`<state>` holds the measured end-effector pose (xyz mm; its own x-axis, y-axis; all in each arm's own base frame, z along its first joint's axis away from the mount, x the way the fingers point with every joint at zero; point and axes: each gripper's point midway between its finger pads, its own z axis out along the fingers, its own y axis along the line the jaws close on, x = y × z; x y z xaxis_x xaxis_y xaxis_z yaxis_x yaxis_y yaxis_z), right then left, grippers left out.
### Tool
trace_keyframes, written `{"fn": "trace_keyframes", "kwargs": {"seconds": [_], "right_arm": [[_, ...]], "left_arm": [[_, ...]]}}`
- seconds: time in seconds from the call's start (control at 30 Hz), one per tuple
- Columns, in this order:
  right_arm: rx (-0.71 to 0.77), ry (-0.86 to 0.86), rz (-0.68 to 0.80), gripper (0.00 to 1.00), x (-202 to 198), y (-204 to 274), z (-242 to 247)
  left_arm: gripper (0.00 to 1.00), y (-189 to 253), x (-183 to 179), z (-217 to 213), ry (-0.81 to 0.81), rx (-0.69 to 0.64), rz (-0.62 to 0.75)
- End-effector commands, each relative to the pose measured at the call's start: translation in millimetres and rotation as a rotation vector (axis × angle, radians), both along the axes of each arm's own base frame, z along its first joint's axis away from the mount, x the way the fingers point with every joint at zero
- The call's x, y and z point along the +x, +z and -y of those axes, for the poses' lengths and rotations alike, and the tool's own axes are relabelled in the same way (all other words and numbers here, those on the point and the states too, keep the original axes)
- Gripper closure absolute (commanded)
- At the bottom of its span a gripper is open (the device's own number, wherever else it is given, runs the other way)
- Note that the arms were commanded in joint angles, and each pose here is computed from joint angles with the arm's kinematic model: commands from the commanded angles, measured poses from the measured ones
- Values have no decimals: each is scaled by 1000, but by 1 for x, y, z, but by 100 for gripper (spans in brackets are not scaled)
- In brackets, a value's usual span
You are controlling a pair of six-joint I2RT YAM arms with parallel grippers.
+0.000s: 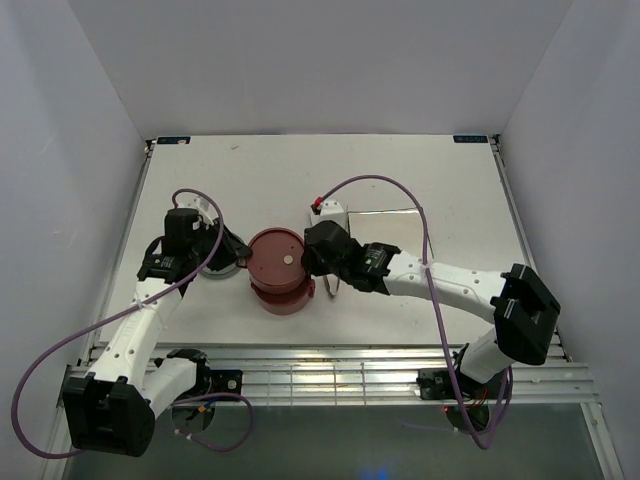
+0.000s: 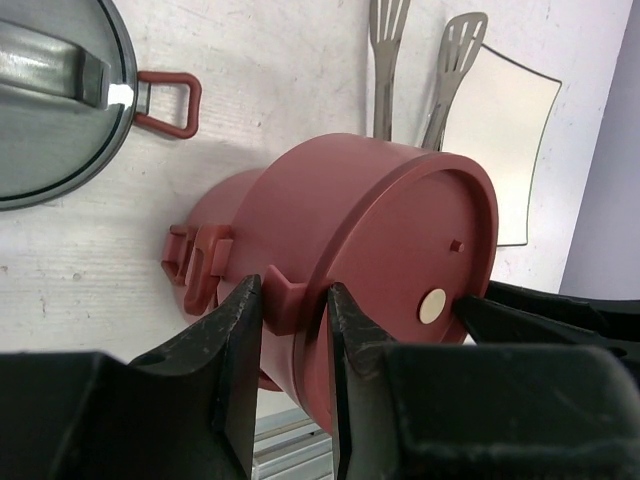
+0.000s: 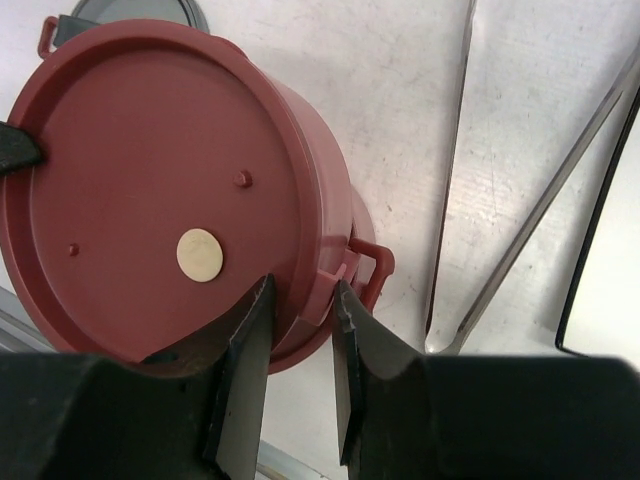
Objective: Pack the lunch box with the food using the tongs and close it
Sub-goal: Place the packing box into the packing box.
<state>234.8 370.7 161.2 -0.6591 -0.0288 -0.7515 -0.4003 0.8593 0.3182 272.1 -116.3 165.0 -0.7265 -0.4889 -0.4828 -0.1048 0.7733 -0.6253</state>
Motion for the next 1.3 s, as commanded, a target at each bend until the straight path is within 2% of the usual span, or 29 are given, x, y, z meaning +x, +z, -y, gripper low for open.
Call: {"fn": "trace_keyframes", "kwargs": {"seconds": [0.0,0.23,0.47,0.8,1.27], "right_arm": [[163,192,-87,92,-63,15,-52],[121,156,-96,92,-64,0,-47],[135,105,-81,92,-62,9,-32],[131,111,-105,92,-68,-7,-29],[131,117,-94,92,-69,-7,-24]], "left_arm": [[100,69,8,38,-104,-221,190],[100,51,5,37,-98,-213,168],[100,34,7,37,-84,-214,136],[100,16,7,30,-49,-176,109],[100,35,2,16,23,-135,141]]}}
